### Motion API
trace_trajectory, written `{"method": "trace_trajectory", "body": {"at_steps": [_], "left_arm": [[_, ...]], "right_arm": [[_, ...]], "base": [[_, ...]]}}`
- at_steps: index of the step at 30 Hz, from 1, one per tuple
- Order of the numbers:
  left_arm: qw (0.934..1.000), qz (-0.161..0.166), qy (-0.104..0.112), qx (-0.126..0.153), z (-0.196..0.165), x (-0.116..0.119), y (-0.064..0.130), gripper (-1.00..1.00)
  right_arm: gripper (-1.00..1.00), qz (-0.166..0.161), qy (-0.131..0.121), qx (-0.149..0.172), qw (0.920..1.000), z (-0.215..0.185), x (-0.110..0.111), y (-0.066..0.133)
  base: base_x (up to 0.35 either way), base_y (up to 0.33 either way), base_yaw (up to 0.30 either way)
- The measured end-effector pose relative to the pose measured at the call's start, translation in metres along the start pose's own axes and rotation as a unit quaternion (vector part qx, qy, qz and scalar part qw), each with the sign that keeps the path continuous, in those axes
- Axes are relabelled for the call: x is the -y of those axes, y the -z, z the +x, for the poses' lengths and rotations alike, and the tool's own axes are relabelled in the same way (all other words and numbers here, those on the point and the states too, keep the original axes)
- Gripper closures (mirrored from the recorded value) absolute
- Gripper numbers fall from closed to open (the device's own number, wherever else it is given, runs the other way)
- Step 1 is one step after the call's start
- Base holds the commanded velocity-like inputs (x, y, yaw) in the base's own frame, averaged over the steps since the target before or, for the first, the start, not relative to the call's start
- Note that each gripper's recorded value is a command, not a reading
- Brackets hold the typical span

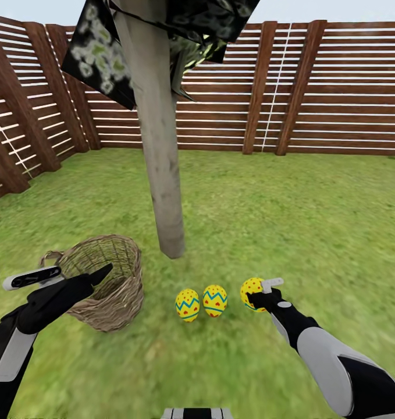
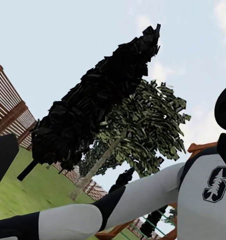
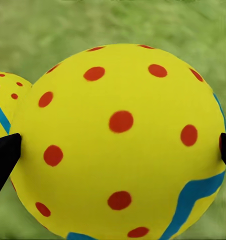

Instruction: Take the three Easter eggs out of the wicker basket on the lawn in the garden, then place them on the lawn next to a single tree (choose any tree) so that all three eggs are next to the same tree and none are left in the basket.

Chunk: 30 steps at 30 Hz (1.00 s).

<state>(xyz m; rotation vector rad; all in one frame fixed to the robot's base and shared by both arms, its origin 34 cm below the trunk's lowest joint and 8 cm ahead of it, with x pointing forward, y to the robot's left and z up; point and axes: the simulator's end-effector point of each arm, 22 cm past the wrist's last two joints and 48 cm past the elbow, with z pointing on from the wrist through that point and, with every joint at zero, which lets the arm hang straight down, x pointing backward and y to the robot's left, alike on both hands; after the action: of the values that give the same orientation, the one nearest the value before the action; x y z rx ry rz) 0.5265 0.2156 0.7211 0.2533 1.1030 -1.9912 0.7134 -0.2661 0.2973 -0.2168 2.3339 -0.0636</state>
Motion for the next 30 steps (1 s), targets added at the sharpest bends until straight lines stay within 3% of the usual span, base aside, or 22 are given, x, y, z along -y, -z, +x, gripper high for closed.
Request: {"method": "trace_trajectory", "body": {"at_steps": [6, 19, 24, 27, 30], "left_arm": [[1.0, -0.002, 0.004, 0.004, 0.0, -0.002, 0.002, -1.0], [1.0, -0.004, 0.006, 0.005, 0.001, -0.005, 0.004, -1.0], [0.9998, 0.008, 0.007, 0.018, -0.005, 0.0, 0.005, -1.0], [0.9997, 0.01, 0.007, 0.019, -0.005, 0.001, 0.005, -1.0], [0.9997, 0.01, 0.006, 0.019, -0.005, 0.001, 0.004, -1.0]], "right_arm": [[1.0, 0.0, 0.0, 0.005, 1.0, -0.004, 0.001, 0.0], [1.0, 0.001, 0.001, 0.002, 1.0, 0.0, 0.0, -0.002], [1.0, 0.0, 0.002, 0.0, 1.0, 0.001, -0.001, -0.002], [1.0, -0.012, 0.019, 0.0, 0.9998, -0.002, -0.021, -0.003], [1.0, -0.002, 0.023, 0.0, 0.9997, -0.005, -0.03, -0.003]], "base": [[0.0, -0.027, 0.014], [0.043, -0.293, 0.259], [0.224, -0.26, 0.041], [0.178, -0.196, 0.001], [0.022, -0.024, 0.0]]}}
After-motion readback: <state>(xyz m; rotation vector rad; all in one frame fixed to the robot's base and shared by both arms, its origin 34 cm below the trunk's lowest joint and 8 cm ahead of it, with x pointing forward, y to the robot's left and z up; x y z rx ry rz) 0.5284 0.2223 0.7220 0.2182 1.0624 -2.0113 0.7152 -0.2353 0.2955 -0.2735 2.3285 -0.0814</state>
